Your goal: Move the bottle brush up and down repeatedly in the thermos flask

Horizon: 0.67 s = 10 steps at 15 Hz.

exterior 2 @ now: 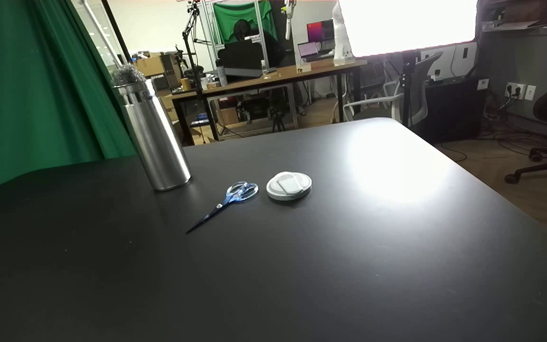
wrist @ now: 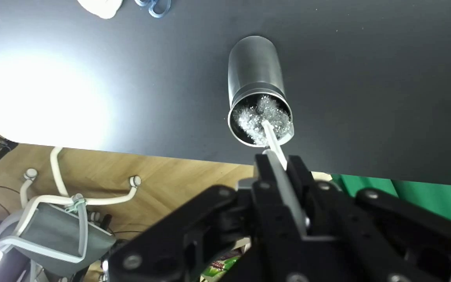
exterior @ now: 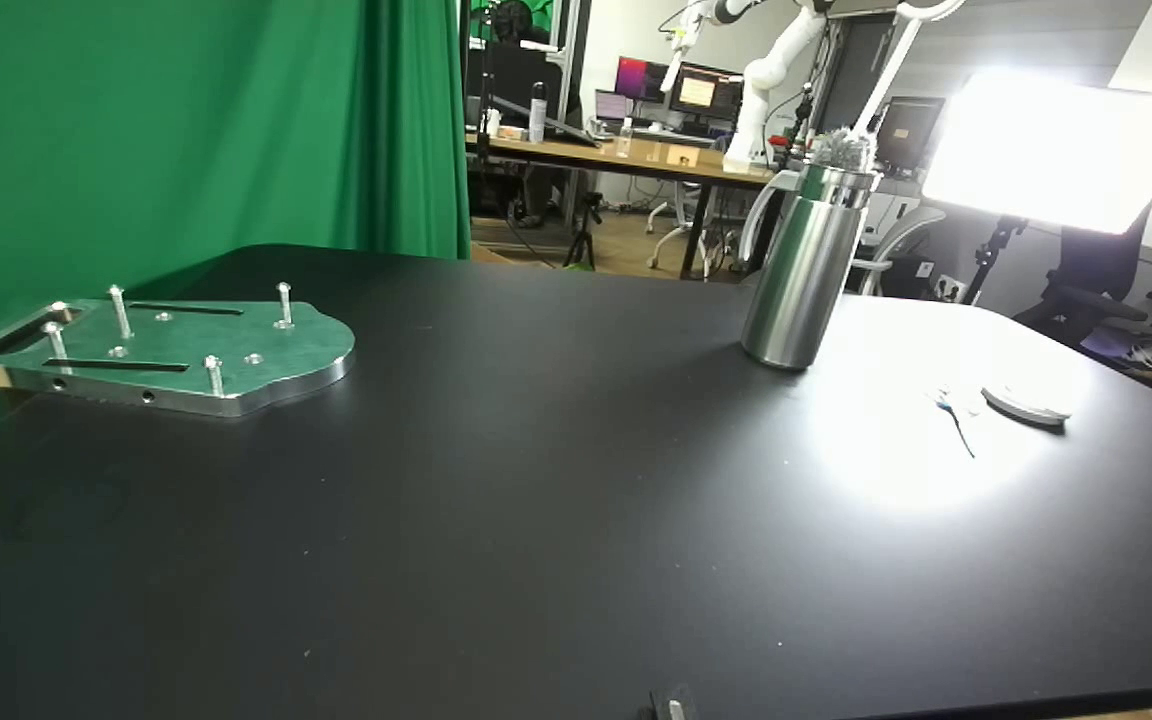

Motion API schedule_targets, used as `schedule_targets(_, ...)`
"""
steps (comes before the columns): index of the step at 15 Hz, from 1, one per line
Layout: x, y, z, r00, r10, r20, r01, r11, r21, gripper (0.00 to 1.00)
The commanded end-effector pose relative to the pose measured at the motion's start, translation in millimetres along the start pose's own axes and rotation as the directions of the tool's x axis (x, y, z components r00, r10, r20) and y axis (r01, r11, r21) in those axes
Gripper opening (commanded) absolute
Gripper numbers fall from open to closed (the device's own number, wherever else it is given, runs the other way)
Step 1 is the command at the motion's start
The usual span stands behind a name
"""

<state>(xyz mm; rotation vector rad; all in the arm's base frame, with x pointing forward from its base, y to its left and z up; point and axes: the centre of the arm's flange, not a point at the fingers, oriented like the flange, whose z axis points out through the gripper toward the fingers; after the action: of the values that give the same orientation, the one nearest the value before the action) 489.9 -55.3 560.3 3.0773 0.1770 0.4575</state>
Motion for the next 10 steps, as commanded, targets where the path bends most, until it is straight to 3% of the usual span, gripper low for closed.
schedule_targets(1,-1.8,0.7,7.1,1.000,-0.005,0.019,0.004,1.000,0.013,0.04)
schedule_targets(10,18.4,-1.7,84.5,0.986,-0.001,0.165,-0.003,1.000,0.023,0.04)
